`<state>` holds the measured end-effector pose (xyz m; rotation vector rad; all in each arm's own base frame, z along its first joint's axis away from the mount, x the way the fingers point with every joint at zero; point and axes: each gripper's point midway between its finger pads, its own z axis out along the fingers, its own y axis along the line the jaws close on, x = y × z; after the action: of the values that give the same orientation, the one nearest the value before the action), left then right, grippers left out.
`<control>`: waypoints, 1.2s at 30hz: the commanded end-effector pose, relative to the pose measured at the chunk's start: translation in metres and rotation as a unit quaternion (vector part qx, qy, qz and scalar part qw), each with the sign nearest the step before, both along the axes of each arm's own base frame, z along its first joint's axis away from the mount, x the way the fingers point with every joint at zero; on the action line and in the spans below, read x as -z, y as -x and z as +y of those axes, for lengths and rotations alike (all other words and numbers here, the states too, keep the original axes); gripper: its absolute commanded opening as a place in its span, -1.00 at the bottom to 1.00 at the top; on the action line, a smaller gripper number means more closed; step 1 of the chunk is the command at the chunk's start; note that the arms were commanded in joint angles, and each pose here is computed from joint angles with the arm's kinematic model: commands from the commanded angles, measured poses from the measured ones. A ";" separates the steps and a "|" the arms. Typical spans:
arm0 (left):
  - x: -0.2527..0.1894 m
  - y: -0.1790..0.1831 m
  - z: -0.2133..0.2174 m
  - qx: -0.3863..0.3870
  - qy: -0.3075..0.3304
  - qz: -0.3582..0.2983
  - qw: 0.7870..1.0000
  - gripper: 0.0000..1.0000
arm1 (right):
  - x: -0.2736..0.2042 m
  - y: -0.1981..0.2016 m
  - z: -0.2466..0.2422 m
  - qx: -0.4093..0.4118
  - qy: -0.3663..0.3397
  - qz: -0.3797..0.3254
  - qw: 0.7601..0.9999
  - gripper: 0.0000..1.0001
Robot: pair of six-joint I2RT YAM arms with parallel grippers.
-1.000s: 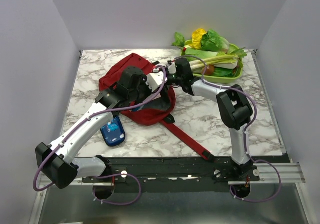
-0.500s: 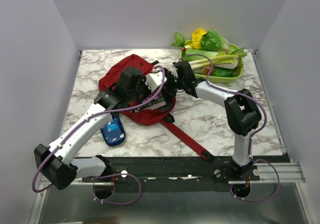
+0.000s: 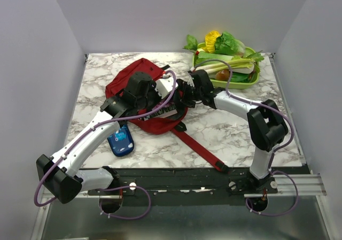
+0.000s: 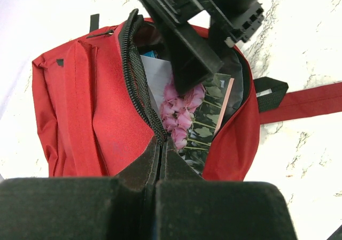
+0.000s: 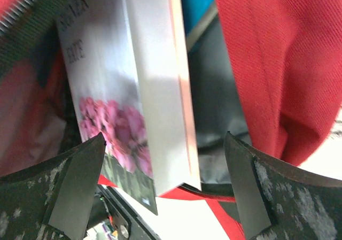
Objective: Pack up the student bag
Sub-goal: Place the book in the student bag.
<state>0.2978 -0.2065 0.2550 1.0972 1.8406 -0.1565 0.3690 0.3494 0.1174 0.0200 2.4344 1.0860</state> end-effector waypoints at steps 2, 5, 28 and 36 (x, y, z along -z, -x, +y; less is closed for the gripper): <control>-0.019 0.003 -0.004 0.008 0.021 -0.019 1.000 -0.99 | -0.002 0.008 -0.018 0.021 0.012 -0.032 0.999 1.00; -0.019 0.002 -0.003 0.008 0.018 -0.020 1.000 -0.99 | -0.001 0.017 -0.033 0.036 0.019 -0.057 0.998 1.00; -0.018 -0.003 -0.008 0.008 0.020 -0.014 1.000 -0.99 | -0.004 0.061 -0.005 -0.031 -0.012 -0.088 0.996 -0.93; -0.023 -0.004 -0.011 0.012 0.024 -0.017 1.000 -0.99 | -0.013 0.016 0.026 -0.017 -0.025 -0.112 0.993 -0.93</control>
<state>0.3000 -0.2082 0.2537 1.1007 1.8462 -0.1564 0.3234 0.3517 0.1034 -0.1202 2.3285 1.0532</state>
